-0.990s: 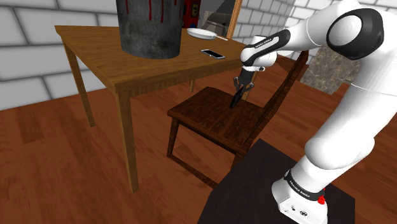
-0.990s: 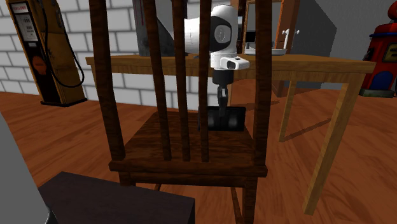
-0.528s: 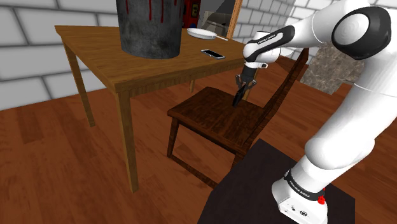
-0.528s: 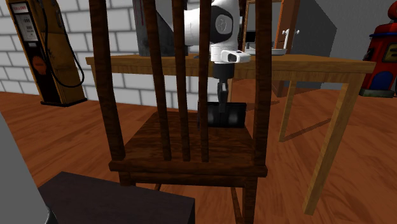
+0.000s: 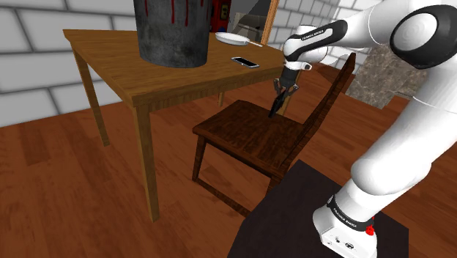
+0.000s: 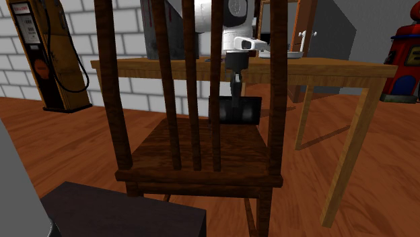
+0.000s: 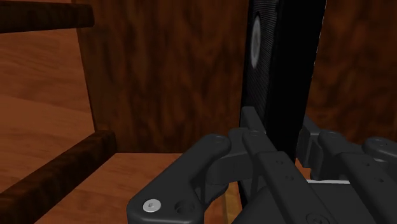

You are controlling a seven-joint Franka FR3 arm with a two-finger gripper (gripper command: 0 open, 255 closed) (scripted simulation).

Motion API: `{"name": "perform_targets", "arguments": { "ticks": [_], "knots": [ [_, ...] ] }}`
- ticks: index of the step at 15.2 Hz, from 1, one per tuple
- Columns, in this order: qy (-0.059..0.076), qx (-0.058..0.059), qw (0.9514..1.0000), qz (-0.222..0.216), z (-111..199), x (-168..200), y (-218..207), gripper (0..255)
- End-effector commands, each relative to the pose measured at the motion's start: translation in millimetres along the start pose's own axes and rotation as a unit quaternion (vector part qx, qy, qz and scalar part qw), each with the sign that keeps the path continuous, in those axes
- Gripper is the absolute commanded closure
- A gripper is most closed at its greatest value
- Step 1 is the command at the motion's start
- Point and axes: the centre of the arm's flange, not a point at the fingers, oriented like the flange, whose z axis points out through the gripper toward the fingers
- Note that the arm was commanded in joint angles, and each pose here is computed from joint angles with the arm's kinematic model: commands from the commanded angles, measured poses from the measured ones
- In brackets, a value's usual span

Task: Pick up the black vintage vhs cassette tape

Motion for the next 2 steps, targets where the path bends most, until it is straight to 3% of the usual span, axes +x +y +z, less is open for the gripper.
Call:
{"name": "perform_targets", "arguments": {
  "ticks": [1,2],
  "knots": [
    [0.000,0.000,1.0000,0.000,-5.7,-0.4,0.7,255],
    [0.000,0.000,1.0000,0.000,-5.7,-0.4,0.7,255]
  ]
}}
